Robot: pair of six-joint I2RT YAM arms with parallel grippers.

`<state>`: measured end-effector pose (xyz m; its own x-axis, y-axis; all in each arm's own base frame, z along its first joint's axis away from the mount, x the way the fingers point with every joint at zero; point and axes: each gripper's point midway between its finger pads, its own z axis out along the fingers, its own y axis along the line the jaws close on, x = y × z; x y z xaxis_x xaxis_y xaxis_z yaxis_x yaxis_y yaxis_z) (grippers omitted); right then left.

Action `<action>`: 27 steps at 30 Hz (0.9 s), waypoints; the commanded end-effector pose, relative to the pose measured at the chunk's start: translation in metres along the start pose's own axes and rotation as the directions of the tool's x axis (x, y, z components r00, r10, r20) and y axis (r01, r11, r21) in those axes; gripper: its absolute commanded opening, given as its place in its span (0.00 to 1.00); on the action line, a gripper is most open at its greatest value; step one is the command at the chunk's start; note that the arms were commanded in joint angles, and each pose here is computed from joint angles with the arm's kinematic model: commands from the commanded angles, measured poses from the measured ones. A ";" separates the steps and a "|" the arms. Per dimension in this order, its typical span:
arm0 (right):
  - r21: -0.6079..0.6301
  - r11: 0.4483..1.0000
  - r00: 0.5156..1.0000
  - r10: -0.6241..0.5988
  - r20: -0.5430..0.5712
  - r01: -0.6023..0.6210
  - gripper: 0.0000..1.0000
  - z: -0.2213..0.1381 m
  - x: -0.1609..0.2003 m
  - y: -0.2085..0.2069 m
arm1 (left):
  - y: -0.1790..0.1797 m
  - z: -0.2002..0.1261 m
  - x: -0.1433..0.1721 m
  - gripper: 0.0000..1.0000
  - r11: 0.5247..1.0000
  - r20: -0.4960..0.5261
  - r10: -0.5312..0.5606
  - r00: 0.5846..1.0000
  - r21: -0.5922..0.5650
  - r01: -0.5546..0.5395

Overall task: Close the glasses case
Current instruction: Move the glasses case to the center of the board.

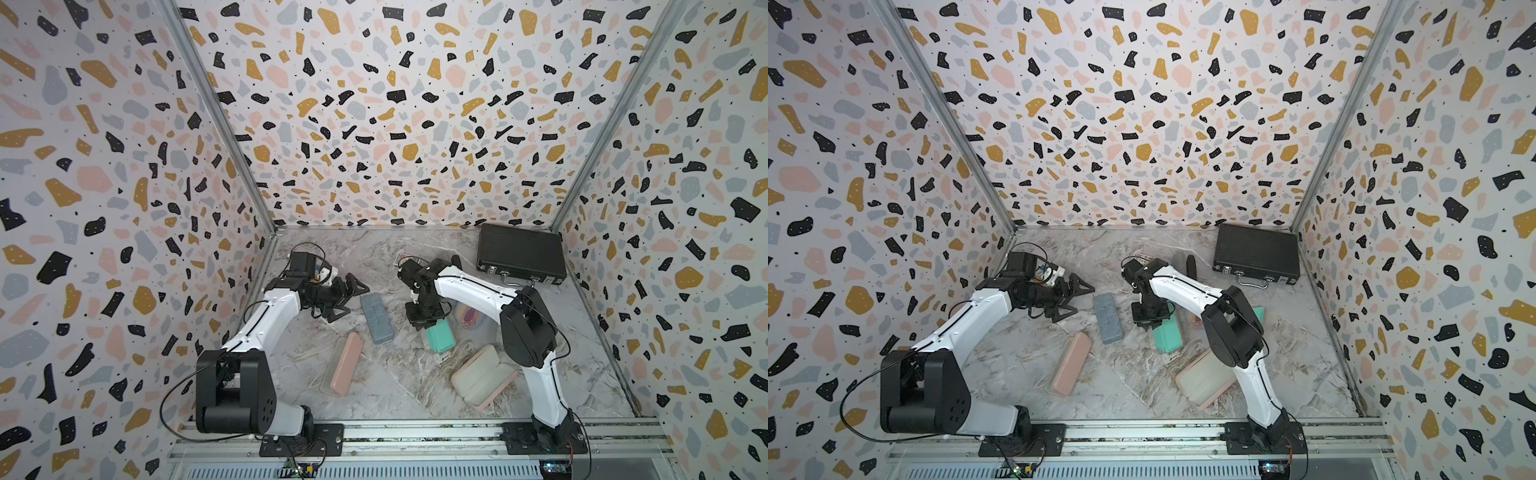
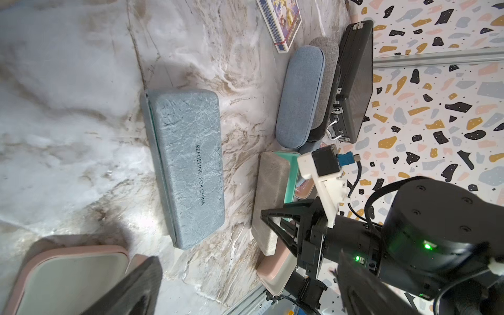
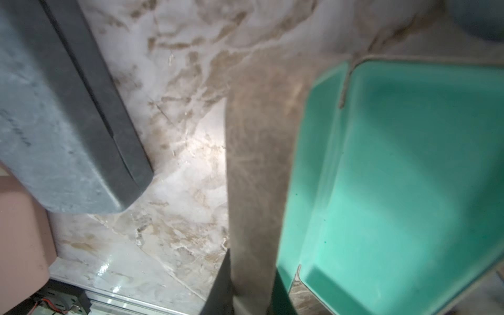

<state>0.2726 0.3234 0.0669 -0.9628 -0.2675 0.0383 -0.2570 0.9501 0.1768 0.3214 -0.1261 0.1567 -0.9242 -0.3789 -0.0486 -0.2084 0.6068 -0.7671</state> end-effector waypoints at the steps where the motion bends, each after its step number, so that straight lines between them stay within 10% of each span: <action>1: -0.051 0.999 0.998 0.002 0.064 0.001 0.16 -0.014 -0.015 0.015 | -0.006 -0.002 -0.002 1.00 0.999 0.015 0.019 1.000 0.029 -0.019; 20: -0.072 0.996 0.982 -0.035 0.184 0.049 0.49 -0.072 -0.011 0.016 | -0.002 0.019 0.002 0.91 1.000 -0.026 0.016 1.000 0.002 -0.016; 24: -0.040 0.998 0.969 -0.032 0.246 0.043 0.46 -0.097 0.000 -0.001 | -0.007 0.035 0.007 0.52 0.999 -0.061 0.029 0.998 -0.016 -0.030; 27: -0.020 1.000 0.962 -0.001 0.273 0.007 0.21 -0.107 0.006 -0.022 | -0.012 0.048 0.011 0.25 0.999 -0.092 0.038 0.995 -0.029 -0.041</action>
<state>0.2800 0.3109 0.1602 -0.9477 -0.2426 -0.2075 -0.2912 0.9232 0.2507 0.3172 -0.1613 0.1271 -0.9530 -0.3025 0.0183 -0.2159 0.6351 -0.7416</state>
